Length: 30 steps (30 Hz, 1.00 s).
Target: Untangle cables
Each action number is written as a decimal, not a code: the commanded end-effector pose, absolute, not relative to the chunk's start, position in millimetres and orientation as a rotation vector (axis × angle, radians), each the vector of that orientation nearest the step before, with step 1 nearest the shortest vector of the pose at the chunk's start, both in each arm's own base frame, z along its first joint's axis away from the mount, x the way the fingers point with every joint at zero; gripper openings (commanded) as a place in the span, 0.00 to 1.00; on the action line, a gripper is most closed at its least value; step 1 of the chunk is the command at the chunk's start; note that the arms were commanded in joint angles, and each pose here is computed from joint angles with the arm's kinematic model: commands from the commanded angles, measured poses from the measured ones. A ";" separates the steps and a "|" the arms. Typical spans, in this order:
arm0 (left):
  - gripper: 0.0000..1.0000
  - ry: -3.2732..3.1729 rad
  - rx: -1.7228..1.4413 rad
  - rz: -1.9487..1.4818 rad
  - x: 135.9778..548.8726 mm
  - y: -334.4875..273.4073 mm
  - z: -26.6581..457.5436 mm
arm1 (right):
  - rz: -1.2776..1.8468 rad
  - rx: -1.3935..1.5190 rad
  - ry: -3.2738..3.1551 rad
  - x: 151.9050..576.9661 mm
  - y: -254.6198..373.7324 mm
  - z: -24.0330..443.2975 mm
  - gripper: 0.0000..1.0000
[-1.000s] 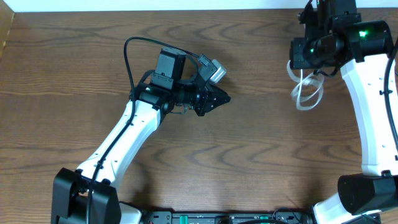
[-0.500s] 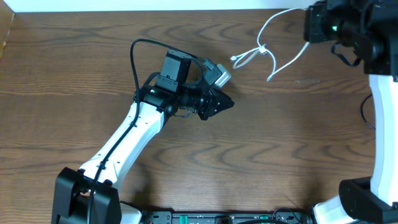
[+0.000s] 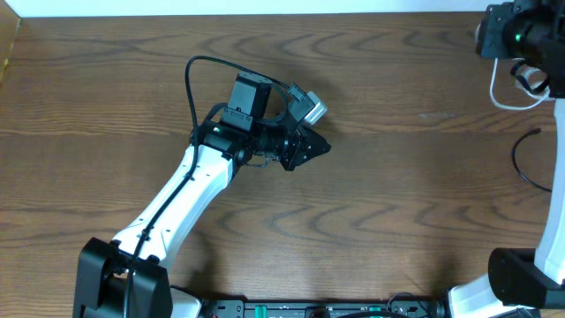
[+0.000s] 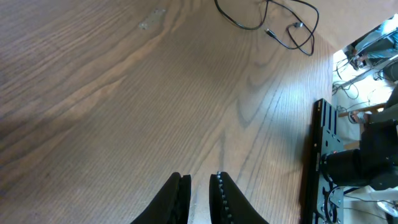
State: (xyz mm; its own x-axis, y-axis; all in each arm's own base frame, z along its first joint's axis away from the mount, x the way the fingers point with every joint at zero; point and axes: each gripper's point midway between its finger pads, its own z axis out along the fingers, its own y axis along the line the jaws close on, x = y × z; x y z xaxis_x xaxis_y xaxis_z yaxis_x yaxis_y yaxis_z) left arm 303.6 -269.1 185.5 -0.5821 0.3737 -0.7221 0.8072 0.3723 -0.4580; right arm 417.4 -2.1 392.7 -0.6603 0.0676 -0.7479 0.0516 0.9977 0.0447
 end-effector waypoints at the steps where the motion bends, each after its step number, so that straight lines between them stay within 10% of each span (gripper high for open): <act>1: 0.17 2.136 1.026 -1.106 302.9 -267.1 180.5 | 0.089 0.139 2.270 427.5 -7.2 393.7 0.01; 30: 0.17 2.201 1.016 -1.128 293.7 -264.2 173.3 | -0.261 0.598 2.136 496.0 -257.8 321.0 0.01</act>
State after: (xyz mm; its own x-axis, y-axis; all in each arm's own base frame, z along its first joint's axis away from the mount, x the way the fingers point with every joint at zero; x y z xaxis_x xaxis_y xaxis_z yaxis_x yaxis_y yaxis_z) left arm 296.8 -265.2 178.1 -0.6161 0.3913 -0.6836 0.7841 0.3880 -0.4845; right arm 496.9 -228.9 341.5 -0.4905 0.2876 -0.8226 0.4568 0.8887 0.0383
